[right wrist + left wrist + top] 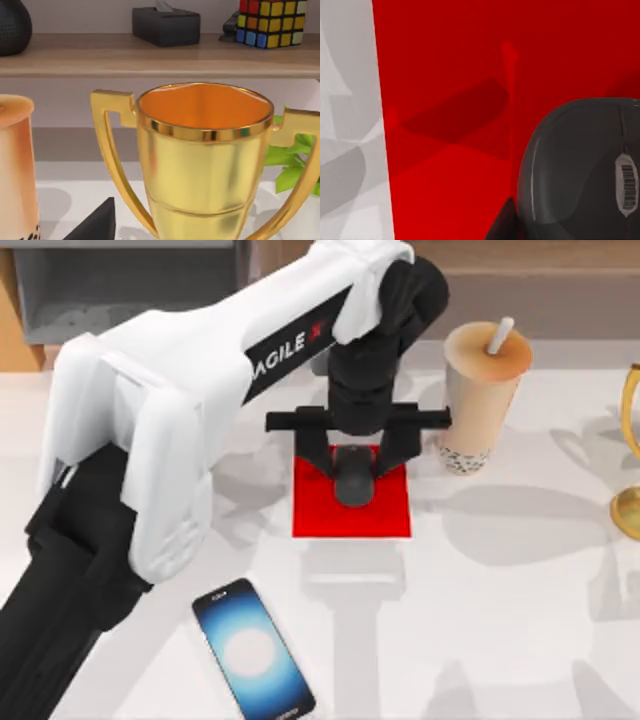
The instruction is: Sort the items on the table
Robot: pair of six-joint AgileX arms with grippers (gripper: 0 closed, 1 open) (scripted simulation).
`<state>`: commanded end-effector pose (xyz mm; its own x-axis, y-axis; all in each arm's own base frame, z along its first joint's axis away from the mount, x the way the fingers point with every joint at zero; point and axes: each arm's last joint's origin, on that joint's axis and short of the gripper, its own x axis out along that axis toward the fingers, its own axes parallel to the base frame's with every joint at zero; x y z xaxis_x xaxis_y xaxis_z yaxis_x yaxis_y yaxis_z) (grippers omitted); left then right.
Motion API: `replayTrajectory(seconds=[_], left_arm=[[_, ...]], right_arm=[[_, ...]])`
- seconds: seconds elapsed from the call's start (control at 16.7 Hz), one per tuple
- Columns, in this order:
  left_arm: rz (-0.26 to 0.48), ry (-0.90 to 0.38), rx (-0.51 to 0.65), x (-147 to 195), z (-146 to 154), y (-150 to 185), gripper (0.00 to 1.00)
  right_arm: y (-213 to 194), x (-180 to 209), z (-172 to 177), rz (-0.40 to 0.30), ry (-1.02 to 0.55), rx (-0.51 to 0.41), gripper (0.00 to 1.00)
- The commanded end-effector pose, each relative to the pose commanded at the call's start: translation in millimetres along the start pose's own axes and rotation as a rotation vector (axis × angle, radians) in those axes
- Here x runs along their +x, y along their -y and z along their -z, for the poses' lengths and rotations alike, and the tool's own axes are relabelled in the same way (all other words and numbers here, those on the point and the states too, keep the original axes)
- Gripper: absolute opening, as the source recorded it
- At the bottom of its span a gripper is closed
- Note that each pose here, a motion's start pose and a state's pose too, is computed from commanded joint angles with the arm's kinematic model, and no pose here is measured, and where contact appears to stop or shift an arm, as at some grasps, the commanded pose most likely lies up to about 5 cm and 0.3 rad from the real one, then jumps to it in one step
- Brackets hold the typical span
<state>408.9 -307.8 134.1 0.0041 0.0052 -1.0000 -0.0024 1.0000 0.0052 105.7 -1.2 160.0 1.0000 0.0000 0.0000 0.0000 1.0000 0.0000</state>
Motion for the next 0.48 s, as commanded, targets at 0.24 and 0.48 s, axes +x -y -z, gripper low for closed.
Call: replayTrajectory(seconds=[0.24,0.48], left_arm=[[0.000,0.000,0.000,0.0,0.0,0.0,0.30],[0.000,0.000,0.000,0.0,0.0,0.0,0.60]], right_arm=[[0.0,0.0,0.0,0.000,0.000,0.000,1.00],[0.0,0.0,0.0,0.000,0.000,0.000,1.00]])
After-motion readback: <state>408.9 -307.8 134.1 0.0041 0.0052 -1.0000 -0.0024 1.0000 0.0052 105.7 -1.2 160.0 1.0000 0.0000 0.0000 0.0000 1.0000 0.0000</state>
